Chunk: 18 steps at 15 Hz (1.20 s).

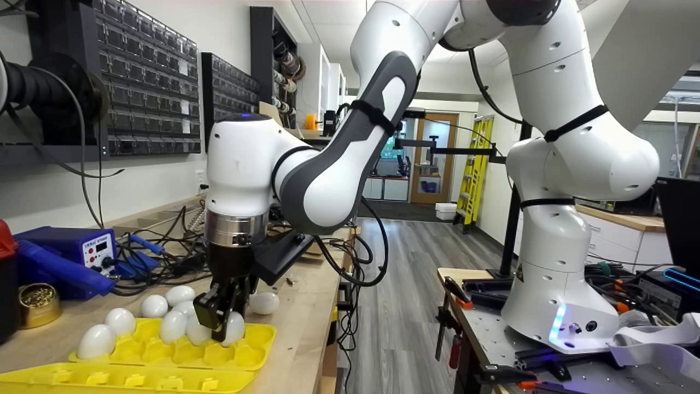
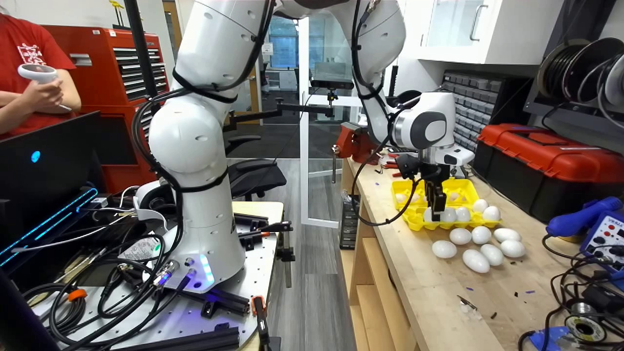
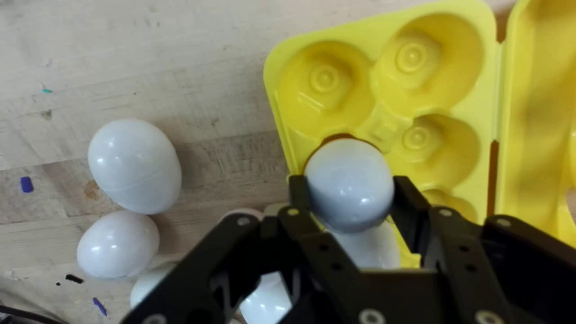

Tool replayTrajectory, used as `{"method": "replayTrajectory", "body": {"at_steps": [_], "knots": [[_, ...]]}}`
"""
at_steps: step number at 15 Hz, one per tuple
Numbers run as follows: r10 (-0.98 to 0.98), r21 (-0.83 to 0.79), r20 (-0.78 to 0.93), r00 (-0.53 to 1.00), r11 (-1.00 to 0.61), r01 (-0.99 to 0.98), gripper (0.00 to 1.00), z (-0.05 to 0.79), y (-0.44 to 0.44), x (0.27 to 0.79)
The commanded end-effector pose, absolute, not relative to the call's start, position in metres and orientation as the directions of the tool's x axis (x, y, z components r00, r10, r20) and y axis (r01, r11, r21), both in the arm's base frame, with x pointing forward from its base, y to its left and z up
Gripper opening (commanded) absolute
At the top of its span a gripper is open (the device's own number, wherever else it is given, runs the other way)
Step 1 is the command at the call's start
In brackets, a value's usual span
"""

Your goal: Take one egg out of the tray and put it on the counter

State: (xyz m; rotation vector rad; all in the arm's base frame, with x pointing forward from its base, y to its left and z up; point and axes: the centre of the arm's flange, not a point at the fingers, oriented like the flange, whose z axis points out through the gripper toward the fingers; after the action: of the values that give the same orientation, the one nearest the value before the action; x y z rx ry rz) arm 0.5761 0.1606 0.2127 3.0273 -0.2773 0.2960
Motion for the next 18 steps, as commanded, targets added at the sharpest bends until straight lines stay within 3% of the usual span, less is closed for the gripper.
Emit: {"method": "replayTrajectory", "body": {"at_steps": [1,9,18], "knots": [[-0.157,0.074,0.221,0.963,-0.981,-0.177,0.23,0.245,0.159,0.559],[-0.163,0.124,0.250,0.954,-0.972,-0.198,0.23,0.268,0.140,0.561],[-0.159,0.257,0.134,0.978,-0.948,-0.190,0.23,0.243,0.117,0.559]]}}
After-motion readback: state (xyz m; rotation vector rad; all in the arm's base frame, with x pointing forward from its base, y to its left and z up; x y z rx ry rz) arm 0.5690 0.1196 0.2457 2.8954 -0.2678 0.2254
